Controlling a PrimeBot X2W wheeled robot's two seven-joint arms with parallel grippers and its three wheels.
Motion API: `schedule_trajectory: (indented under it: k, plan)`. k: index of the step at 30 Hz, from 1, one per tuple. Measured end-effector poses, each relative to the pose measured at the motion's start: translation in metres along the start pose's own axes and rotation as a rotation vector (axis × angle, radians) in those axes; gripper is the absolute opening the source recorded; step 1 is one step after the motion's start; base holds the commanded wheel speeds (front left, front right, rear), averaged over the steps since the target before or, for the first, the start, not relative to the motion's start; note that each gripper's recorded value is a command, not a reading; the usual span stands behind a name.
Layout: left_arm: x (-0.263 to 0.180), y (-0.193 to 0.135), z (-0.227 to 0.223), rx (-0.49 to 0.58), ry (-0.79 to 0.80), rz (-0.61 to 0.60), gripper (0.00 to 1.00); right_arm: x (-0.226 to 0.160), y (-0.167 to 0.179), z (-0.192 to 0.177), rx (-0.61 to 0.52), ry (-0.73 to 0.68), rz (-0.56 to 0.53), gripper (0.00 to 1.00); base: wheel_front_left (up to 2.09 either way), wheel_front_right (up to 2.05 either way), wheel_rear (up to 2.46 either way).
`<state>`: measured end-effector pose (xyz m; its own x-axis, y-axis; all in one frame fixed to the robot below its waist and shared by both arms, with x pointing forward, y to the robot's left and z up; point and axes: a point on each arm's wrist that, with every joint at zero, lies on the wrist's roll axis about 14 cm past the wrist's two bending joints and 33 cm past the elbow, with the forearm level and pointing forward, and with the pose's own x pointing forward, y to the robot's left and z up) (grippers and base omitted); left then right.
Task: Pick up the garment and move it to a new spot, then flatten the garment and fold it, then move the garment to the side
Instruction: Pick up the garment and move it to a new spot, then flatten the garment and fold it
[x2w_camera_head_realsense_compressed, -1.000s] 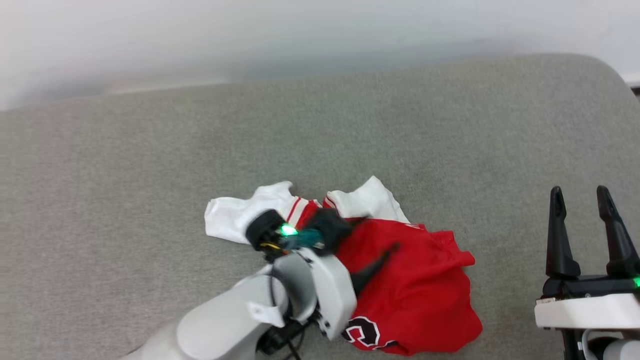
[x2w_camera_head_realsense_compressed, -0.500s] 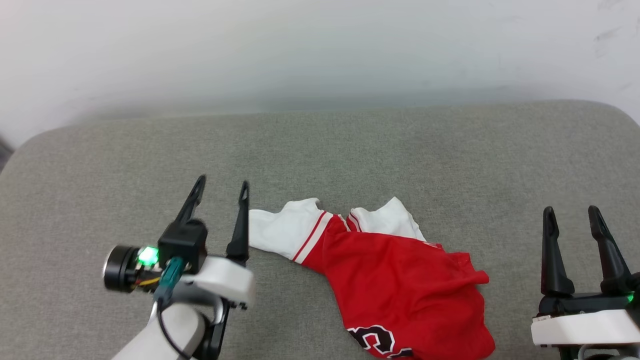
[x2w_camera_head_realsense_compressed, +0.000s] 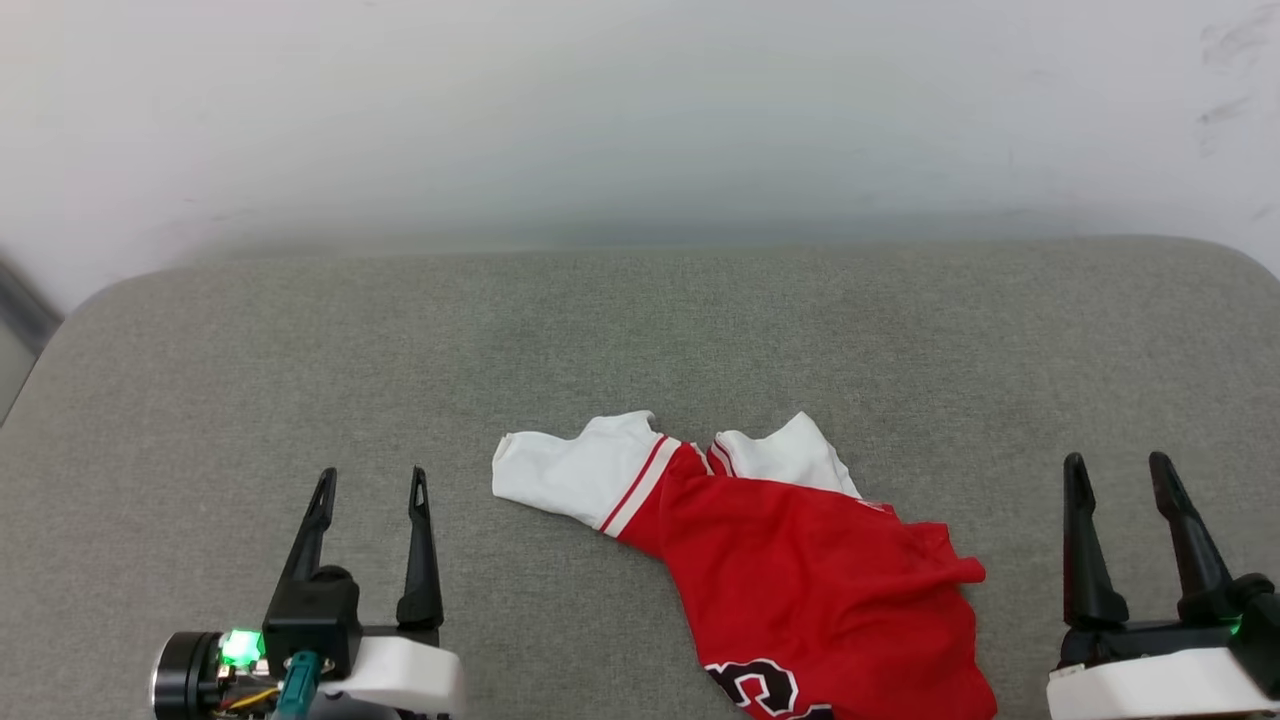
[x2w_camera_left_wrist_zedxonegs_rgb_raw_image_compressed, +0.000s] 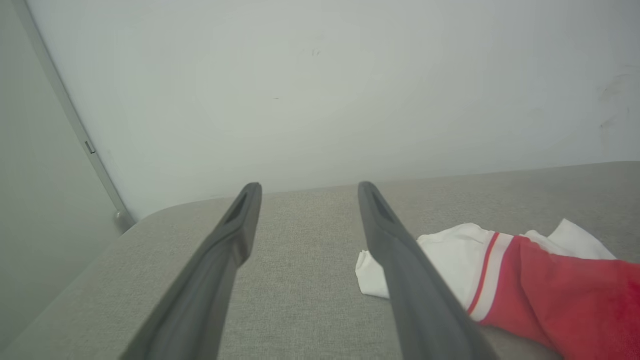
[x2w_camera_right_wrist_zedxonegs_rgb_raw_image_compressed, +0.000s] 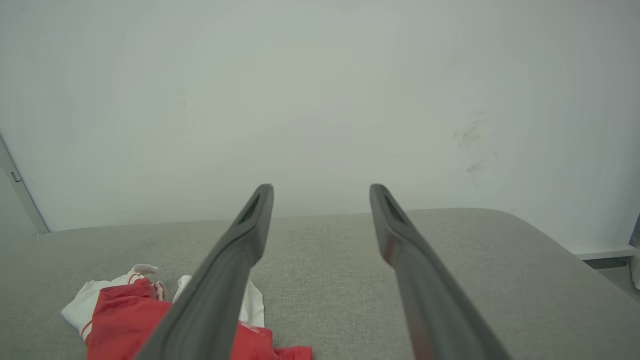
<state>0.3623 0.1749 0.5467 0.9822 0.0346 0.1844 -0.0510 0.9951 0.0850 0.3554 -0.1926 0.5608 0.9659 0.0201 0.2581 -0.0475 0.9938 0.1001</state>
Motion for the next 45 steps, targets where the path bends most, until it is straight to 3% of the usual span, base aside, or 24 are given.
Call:
schedule_trajectory:
  k: [24,36,42,45]
  plan:
    - [-0.013,0.007,-0.009,0.013,0.01,-0.004,1.0,-0.016,0.0,-0.021,0.051,0.071,-0.011,1.0,0.0,0.0,0.0]
    - [0.075,0.008,0.044,0.049,-0.155,-0.17,1.0,-0.006,-0.002,-0.021,0.036,0.065,-0.015,1.0,0.0,0.0,0.0]
    - [0.119,-0.001,0.048,0.106,-0.096,-0.262,1.0,0.004,-0.008,-0.025,0.024,0.069,-0.029,1.0,0.0,0.0,0.0]
    - [0.14,-0.008,0.034,0.128,0.019,-0.306,1.0,0.008,-0.013,-0.029,0.018,0.078,-0.042,1.0,0.0,0.0,0.0]
